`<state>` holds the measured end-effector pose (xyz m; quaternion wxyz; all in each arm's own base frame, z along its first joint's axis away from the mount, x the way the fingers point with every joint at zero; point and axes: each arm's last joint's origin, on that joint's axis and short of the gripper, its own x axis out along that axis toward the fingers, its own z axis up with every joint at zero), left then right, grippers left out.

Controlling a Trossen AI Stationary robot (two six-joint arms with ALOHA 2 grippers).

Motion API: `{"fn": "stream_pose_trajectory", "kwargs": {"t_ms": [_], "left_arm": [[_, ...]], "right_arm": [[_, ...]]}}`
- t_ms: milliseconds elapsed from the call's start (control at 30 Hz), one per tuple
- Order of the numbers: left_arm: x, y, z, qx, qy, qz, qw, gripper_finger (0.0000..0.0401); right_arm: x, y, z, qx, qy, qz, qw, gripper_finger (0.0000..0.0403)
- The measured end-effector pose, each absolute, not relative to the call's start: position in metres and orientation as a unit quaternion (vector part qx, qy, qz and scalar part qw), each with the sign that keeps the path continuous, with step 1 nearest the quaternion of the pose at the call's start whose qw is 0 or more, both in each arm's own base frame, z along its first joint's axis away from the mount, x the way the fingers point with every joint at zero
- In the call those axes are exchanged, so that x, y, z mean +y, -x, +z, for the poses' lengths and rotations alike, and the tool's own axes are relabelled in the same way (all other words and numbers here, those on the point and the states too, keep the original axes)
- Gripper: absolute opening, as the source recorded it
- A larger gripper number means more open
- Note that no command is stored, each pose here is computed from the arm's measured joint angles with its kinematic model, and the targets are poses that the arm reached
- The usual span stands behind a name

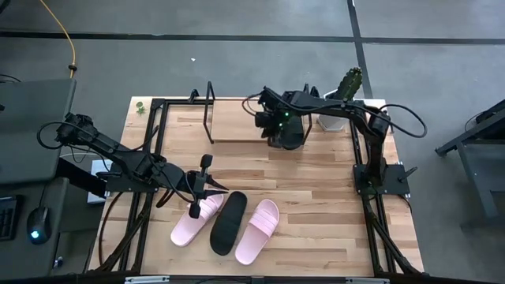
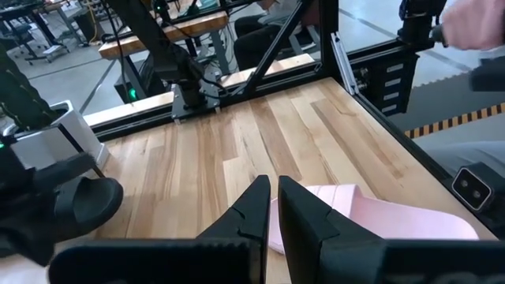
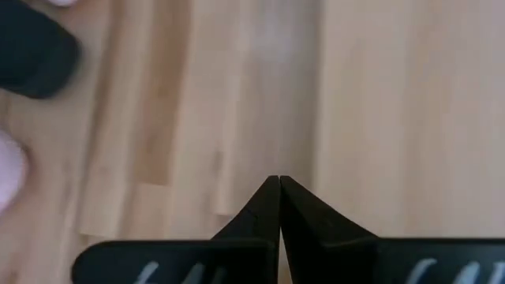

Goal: Pick and place slides into the shelf
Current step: Put the black slide on the shelf

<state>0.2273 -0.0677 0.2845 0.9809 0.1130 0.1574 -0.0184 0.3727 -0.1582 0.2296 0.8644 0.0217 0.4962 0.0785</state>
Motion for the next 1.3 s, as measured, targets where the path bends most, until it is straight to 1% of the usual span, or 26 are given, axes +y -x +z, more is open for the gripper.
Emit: {"fn": "stream_pose_trajectory", "kwargs": {"t_ms": [367,467,567,767,967,1133,1300], "left_arm": [[-0.067,-0.224,0.276,0.201,-0.1,-0.017,0.974,0.0019],[-0.067,-0.223,0.274,0.214,-0.101,-0.029,0.971,0.0019],[-0.068,-0.222,0.272,0.223,-0.099,-0.044,0.969,0.0019],[-0.068,-0.221,0.269,0.242,-0.09,-0.05,0.965,0.0019],[-0.071,-0.226,0.259,0.267,-0.083,-0.057,0.958,0.0019],[-0.077,-0.233,0.245,0.303,-0.092,-0.071,0.946,0.0019],[-0.091,-0.232,0.237,0.313,-0.131,-0.099,0.935,0.0019]], "right_arm": [[-0.12,-0.387,0.23,0.499,-0.029,0.108,0.859,0.0],[-0.115,-0.388,0.23,0.5,-0.028,0.112,0.859,0.0],[-0.11,-0.389,0.23,0.498,-0.046,0.118,0.858,0.0],[-0.098,-0.392,0.231,0.485,-0.091,0.156,0.855,0.0],[-0.078,-0.398,0.233,0.473,-0.092,0.2,0.853,0.0],[-0.063,-0.401,0.233,0.472,-0.082,0.216,0.851,0.0],[-0.054,-0.403,0.233,0.469,-0.078,0.224,0.85,0.0]]}}
